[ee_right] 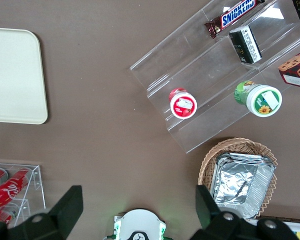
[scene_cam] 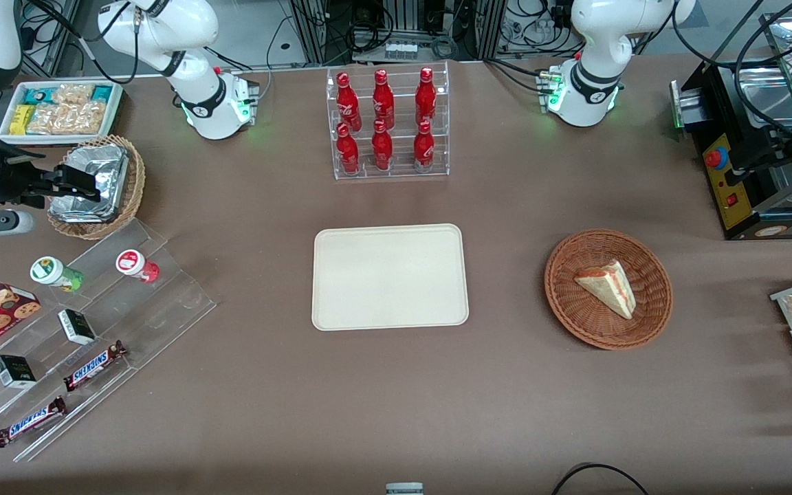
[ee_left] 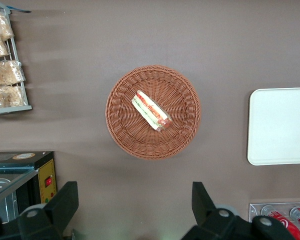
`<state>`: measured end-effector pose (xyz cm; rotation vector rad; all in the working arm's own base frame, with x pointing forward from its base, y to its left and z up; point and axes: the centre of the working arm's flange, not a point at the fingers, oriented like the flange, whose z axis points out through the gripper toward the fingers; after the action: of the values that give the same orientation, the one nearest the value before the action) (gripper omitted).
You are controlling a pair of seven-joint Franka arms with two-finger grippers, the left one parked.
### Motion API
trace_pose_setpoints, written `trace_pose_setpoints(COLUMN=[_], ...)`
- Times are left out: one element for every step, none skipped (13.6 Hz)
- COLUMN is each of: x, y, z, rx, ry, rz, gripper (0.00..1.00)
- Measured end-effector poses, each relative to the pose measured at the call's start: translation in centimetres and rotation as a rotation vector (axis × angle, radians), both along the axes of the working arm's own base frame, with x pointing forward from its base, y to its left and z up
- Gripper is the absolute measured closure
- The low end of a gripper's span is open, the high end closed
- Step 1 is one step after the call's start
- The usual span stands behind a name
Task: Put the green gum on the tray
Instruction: 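Move the right gripper down toward the green-lidded gum jar on the rack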
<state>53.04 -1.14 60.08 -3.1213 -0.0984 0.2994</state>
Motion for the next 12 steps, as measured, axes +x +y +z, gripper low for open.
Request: trace_pose_setpoints(x=[0.0, 0.0, 0.1, 0.1, 0.1, 0.2, 0.3, 0.5, 0.7, 0.8, 0.8, 0.8], y=[-0.1, -0.1, -0.1, -0.1, -0.1, -0.1, -0.1, -0.1, -0.1, -0.1, -0.2, -0.4], z=[0.0, 0.0, -0.1, -0.2, -0.4, -0.8, -1.3, -2.0, -2.9, -3.9, -4.8, -5.6], rx=[0.000, 0.000, 0.000, 0.000, 0.000, 0.000, 0.000, 0.000, 0.000, 0.000, 0.001, 0.005], ry=[0.000, -0.001, -0.001, 0.002, 0.006, 0.011, 0.013, 0.012, 0.012, 0.013, 0.014, 0.017], rz=[-0.001, -0.003, -0.003, -0.003, -0.003, -0.003, -0.003, -0.003, -0.002, -0.002, 0.003, 0.021], gripper=[0.00, 0.00, 0.00, 0.00, 0.00, 0.00, 0.00, 0.00, 0.00, 0.00, 0.00, 0.00])
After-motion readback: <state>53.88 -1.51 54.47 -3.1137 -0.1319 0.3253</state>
